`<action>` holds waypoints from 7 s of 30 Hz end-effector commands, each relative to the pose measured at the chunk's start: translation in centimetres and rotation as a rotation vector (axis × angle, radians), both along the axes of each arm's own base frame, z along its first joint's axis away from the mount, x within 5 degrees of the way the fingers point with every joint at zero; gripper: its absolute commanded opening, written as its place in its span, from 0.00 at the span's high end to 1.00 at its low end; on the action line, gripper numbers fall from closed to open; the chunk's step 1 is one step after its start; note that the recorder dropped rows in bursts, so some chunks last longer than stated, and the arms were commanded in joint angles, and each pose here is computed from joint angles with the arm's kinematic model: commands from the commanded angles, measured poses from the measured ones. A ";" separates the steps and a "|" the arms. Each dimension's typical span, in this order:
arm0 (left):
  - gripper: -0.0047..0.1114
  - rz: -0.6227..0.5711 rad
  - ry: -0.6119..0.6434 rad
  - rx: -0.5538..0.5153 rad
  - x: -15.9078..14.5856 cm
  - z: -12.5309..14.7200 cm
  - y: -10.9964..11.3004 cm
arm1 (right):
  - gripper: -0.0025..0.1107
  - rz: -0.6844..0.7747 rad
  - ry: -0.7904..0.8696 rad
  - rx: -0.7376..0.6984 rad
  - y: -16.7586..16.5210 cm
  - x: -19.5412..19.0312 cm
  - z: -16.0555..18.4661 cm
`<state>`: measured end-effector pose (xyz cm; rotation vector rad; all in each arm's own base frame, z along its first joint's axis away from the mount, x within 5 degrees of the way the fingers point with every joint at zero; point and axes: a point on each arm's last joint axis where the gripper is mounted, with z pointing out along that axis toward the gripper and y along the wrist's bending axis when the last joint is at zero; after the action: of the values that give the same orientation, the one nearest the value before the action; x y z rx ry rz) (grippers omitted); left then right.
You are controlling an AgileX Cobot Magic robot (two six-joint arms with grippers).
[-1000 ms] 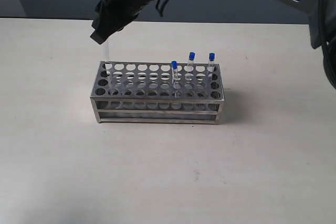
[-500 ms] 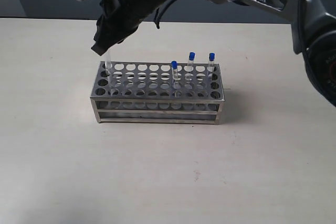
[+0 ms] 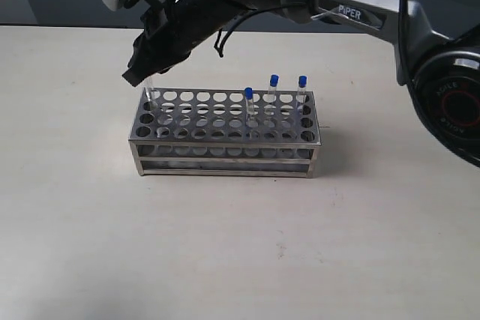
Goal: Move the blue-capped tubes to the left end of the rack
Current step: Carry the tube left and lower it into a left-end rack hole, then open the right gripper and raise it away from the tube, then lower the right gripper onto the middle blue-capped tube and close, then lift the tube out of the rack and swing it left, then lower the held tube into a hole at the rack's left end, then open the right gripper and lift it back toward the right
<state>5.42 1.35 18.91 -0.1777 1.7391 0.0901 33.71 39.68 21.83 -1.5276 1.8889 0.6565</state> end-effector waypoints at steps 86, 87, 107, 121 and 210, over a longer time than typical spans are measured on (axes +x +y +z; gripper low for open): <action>0.95 -0.003 -0.004 -0.001 0.0 0.1 0.0 | 0.98 -0.277 0.309 -0.434 -10.6 1.5 2.4; 0.95 -0.003 -0.004 -0.001 0.0 0.1 0.0 | 0.98 -0.269 0.292 -0.429 -10.5 1.1 3.2; 0.95 -0.004 -0.006 -0.001 0.0 0.1 0.0 | 0.98 -0.041 -0.068 -0.232 -4.4 -3.7 7.8; 0.95 -0.003 -0.004 -0.001 0.0 0.1 0.0 | 0.98 0.037 -0.098 -0.175 -1.5 -3.5 4.3; 0.95 -0.003 -0.004 -0.001 0.0 0.1 0.0 | 0.62 -0.167 -0.020 -0.317 -5.6 -1.3 5.2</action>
<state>5.42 1.35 18.91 -0.1777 1.7391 0.0901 31.10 36.32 26.35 -1.6097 2.0541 0.4048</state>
